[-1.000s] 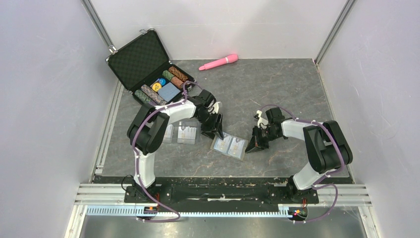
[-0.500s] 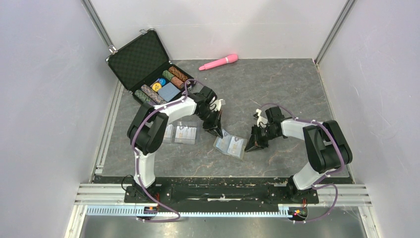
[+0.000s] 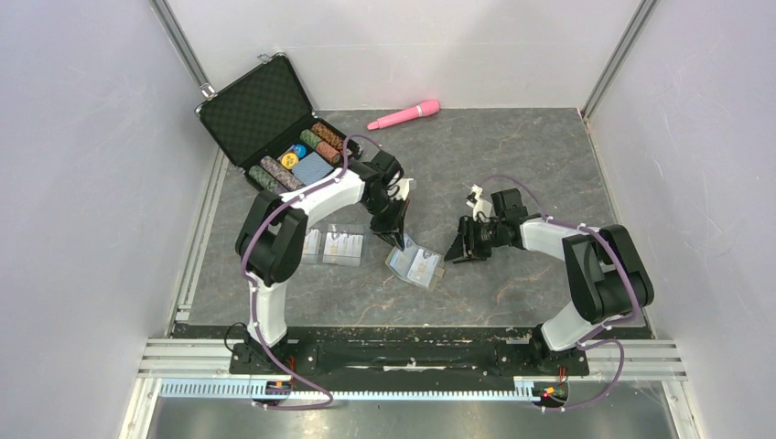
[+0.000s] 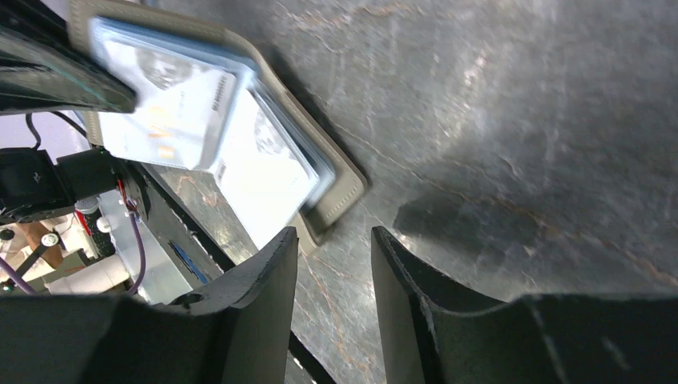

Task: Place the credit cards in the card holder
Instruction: Close the card holder at the center of the board.

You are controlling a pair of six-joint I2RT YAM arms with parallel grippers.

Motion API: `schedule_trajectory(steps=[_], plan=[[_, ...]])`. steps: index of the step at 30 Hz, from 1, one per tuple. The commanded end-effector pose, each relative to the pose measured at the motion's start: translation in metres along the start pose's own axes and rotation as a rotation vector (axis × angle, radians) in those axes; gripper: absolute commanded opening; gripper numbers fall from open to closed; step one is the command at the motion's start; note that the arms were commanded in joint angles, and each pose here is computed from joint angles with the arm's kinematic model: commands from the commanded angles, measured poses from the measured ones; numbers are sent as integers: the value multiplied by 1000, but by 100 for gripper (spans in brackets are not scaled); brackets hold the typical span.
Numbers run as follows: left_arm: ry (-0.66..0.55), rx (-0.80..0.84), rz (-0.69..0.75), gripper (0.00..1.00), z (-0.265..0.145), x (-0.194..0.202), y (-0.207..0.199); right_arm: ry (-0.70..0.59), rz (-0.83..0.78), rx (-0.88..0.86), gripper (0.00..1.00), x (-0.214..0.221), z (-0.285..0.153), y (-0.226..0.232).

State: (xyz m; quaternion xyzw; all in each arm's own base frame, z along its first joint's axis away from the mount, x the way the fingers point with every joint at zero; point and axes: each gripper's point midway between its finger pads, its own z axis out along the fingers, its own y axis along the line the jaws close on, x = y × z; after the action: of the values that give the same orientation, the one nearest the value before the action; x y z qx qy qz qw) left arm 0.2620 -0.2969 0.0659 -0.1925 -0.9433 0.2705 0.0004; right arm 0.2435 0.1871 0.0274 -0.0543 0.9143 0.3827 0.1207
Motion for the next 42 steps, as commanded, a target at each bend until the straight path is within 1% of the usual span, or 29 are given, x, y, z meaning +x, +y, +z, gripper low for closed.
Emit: schedule_trajectory(steps=[1,3,6,10,15,23,27,31,37,39,42], plan=[[5,-10,62,2,-2,-1,-3,-86,-114,-103,43,-27,2,27],[6,-12,60,2,-1,-1,-3,-78,-127,-138,44,-28,7,35],[6,-16,61,2,-1,-1,-2,-47,-137,-163,44,-26,18,42],[6,-23,55,2,0,-1,-1,11,-99,-119,42,-14,29,32],[-4,-35,50,2,-1,-5,0,49,-86,-90,42,3,29,23],[-54,-65,5,2,-3,-20,5,117,-85,-147,41,27,28,32],[-83,-57,-25,2,-5,-30,7,150,-98,-212,40,32,27,42],[-84,-37,-24,2,-5,-34,3,200,-130,-297,41,37,32,59],[-92,-80,-52,2,-3,-35,11,239,-153,-353,40,42,37,72],[-97,-87,-59,2,-3,-37,13,250,-159,-367,37,43,37,74],[-107,-91,-64,2,-5,-41,15,275,-174,-347,29,47,37,68]])
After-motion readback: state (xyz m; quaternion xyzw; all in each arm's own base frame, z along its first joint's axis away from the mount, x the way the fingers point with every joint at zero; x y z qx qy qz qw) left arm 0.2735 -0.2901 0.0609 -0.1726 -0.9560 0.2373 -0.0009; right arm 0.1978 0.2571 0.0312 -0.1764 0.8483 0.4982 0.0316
